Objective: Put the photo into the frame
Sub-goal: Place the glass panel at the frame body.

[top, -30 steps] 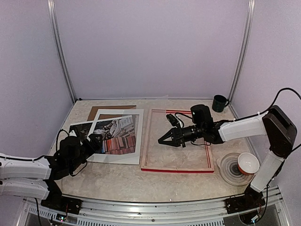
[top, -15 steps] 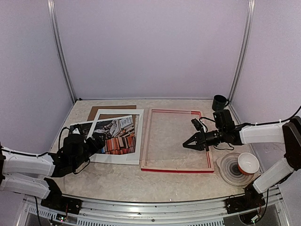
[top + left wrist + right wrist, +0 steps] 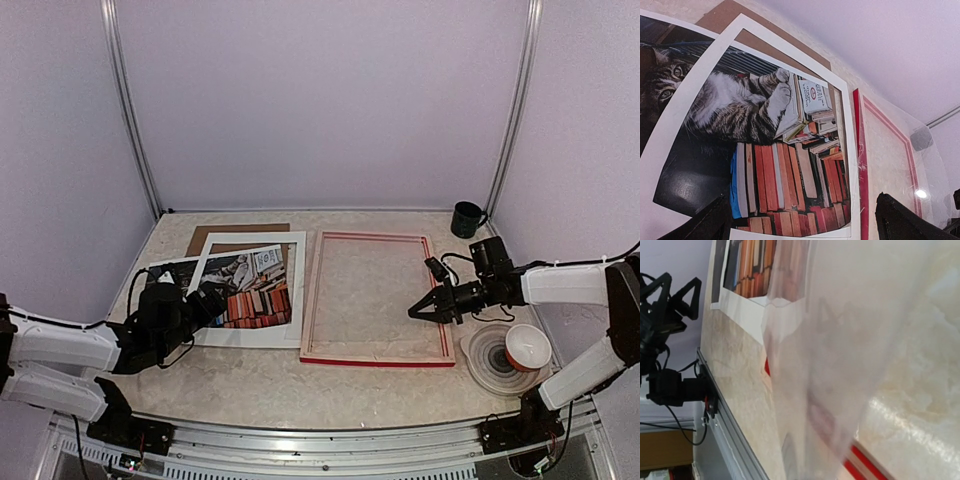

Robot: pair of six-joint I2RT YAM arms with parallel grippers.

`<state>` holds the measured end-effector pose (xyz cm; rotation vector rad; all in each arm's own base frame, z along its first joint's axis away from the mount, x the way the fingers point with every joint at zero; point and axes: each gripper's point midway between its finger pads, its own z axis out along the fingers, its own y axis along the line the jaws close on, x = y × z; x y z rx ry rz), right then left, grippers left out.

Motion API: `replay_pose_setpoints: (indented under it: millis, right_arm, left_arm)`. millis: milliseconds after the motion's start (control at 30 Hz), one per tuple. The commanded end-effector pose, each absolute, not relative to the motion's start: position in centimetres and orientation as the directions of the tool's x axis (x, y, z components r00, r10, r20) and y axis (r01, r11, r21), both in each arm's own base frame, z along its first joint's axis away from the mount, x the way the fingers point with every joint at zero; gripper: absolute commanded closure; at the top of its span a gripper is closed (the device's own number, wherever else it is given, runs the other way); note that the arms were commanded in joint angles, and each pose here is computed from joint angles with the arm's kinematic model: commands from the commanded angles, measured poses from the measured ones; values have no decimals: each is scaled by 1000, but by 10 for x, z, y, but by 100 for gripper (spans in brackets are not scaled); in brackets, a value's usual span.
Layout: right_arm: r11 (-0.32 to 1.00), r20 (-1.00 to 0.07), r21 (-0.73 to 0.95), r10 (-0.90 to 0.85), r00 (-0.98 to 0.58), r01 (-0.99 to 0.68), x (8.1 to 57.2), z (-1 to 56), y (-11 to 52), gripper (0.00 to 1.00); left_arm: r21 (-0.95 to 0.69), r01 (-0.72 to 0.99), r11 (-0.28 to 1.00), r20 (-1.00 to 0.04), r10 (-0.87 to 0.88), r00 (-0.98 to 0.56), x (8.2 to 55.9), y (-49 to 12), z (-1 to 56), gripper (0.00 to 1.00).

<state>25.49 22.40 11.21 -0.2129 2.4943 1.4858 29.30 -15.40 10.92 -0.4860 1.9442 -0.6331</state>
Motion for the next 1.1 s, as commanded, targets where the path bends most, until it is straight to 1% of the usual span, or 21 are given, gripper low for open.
replay_pose_setpoints:
  millis: [0,133,667,900,1067]
  right_arm:
    - [478,-309,832,-23,-951,-282,254,116,221,100]
    - [496,-298,824,-29,-954,-272,255,109,219,100]
    - [604,-320,748,-37,-947,-276,269,96,205,100]
    - [575,-300,779,-13,-954,-252,271,101,200,100]
    - [559,-266,797,-14,-964,-229,263,98,201,100]
  left_arm:
    - [-631,-22,775,-699,-581,-417,299,-165,123,1]
    - [-631,-17,775,-701,-580,-416,299,-167,123,1]
    - [-629,-16,777,-693,-570,-442,299,-172,111,1]
    - [-634,-7,773,-688,-569,-450,298,-177,111,1]
    - [-635,3,772,-689,-565,-454,300,-182,113,1]
